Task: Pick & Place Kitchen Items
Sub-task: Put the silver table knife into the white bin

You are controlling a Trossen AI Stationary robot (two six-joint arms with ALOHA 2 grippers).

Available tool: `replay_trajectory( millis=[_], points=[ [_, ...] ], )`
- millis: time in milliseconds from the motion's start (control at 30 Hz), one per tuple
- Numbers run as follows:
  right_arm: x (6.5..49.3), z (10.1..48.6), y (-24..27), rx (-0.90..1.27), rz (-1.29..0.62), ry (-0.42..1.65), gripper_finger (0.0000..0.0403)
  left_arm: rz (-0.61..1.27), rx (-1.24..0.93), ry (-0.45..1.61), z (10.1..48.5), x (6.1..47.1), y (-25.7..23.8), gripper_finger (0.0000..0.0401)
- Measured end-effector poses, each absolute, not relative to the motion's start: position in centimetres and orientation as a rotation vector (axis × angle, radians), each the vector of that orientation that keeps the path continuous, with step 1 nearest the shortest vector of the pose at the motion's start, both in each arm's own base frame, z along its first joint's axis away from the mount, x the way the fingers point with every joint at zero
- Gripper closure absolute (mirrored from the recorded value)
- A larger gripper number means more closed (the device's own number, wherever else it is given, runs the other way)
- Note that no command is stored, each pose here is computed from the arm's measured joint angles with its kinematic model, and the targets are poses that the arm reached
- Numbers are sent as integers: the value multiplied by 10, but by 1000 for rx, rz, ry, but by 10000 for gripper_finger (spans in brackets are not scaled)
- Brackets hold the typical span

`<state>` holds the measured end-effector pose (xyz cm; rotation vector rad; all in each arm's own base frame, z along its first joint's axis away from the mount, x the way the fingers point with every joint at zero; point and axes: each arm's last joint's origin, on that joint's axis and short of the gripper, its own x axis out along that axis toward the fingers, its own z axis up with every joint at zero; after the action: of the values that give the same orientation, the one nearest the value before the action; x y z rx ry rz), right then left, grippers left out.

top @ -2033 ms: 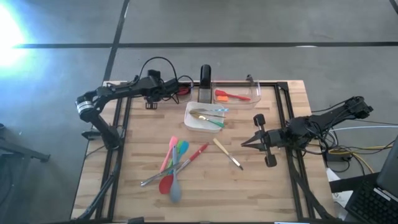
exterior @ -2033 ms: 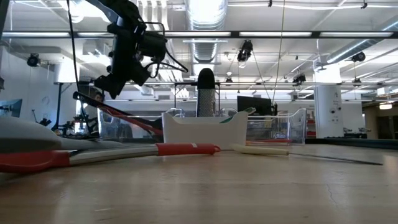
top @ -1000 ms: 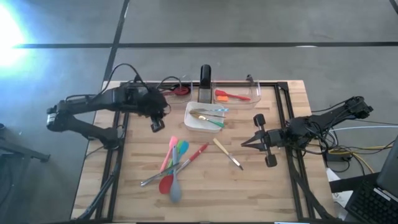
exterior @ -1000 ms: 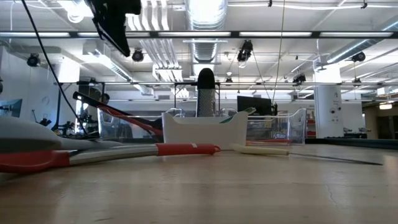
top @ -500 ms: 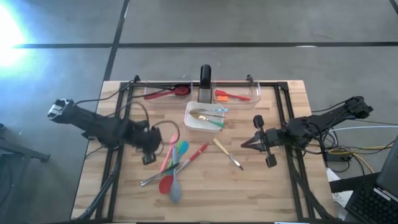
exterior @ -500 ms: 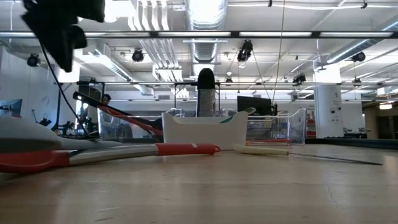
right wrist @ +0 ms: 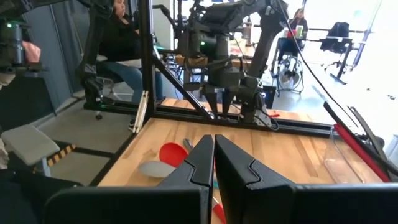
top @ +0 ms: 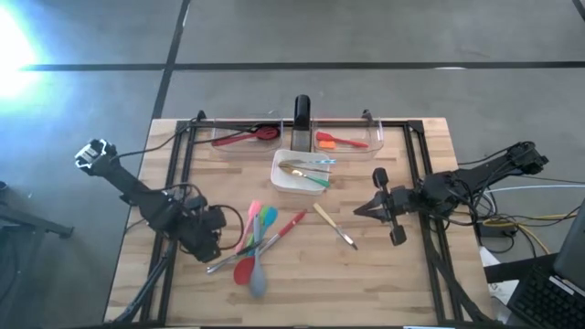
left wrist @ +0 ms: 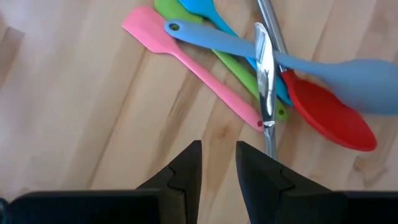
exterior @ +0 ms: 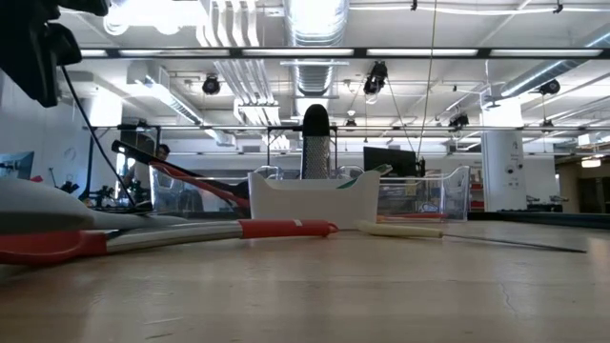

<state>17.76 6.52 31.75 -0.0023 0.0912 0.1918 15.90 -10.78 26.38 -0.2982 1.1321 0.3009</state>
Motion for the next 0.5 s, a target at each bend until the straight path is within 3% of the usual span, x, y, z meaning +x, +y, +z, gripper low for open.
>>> replay_trajectory(
  millis=[300, 500],
  points=[
    [177, 317, 65, -9, 193, 99, 394, 212, -327, 1179, 231, 166, -117, 291],
    [177, 317, 65, -9, 193, 100, 394, 166, -355, 1302, 200, 169, -124, 263]
  ],
)
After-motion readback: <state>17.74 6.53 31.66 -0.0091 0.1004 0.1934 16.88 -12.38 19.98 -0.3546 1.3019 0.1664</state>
